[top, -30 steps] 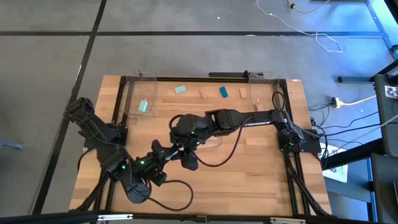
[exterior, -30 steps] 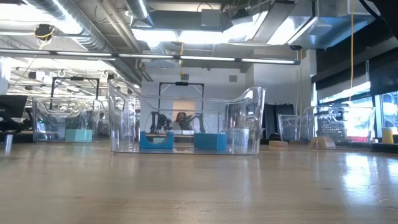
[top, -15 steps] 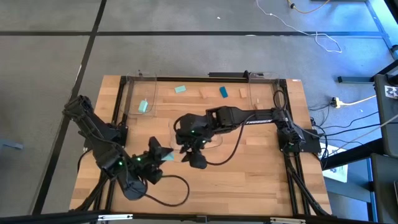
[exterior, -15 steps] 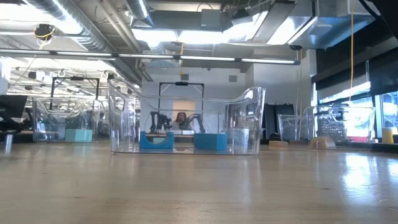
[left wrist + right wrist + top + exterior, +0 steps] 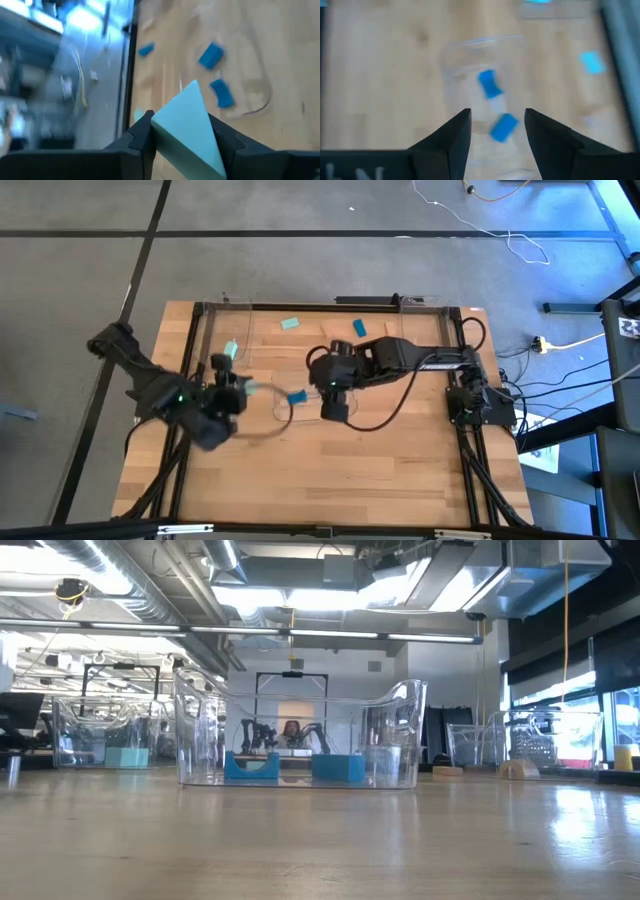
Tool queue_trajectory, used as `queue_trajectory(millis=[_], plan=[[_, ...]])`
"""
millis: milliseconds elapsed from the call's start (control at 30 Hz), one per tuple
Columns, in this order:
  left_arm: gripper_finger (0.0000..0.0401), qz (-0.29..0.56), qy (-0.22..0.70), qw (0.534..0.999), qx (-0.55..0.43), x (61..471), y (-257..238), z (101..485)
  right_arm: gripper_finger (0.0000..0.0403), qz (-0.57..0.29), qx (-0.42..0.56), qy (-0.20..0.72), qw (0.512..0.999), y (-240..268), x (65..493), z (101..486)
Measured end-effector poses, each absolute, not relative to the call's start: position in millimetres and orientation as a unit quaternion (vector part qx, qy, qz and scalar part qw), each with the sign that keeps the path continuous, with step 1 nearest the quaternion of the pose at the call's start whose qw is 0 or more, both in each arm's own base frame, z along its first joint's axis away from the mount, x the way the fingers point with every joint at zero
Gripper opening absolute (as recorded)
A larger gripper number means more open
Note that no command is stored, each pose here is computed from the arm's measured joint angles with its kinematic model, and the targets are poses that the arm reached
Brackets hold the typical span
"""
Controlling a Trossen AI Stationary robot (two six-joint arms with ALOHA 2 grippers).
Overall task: Sort & place blocks by color
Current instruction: Put the bottom light blue block into the top left transparent bin
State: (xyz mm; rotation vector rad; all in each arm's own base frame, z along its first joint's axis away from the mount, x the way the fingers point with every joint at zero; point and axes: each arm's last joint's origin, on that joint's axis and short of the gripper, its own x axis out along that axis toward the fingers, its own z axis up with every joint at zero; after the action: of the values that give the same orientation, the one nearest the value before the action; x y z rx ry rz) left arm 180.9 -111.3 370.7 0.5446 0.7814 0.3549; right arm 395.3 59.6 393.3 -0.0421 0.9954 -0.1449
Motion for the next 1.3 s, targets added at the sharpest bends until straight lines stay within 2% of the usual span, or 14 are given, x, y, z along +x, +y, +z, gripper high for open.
queue_trajectory(millis=[233, 400, 600, 767, 900, 1000, 1167, 1300], plan=[[0.0114, 0.328, 0.431, 0.835, 0.097, 185, -50, 369, 0.0184, -0.181, -0.091, 0.494, 0.846, 47, 386, 392], [0.0114, 0.414, 0.457, 0.786, -0.036, 187, -5, 367, 0.0184, -0.205, -0.105, 0.506, 0.831, 38, 384, 390], [0.0114, 0.483, 0.476, 0.72, -0.15, 184, 46, 364, 0.0184, -0.244, -0.128, 0.497, 0.823, 32, 383, 391], [0.0114, 0.504, 0.493, 0.675, -0.215, 176, 80, 353, 0.0184, -0.252, -0.13, 0.494, 0.822, 32, 384, 391], [0.0114, 0.52, 0.514, 0.645, -0.222, 172, 103, 321, 0.0184, -0.258, -0.12, 0.49, 0.824, 32, 384, 391], [0.0114, 0.514, 0.519, 0.644, -0.228, 170, 119, 294, 0.0184, -0.259, -0.119, 0.49, 0.824, 32, 384, 391], [0.0114, 0.476, 0.498, 0.677, -0.26, 169, 141, 252, 0.0184, -0.27, -0.1, 0.483, 0.827, 32, 384, 391], [0.0114, 0.481, 0.494, 0.667, -0.281, 157, 150, 225, 0.0184, -0.272, -0.095, 0.482, 0.828, 32, 384, 391]])
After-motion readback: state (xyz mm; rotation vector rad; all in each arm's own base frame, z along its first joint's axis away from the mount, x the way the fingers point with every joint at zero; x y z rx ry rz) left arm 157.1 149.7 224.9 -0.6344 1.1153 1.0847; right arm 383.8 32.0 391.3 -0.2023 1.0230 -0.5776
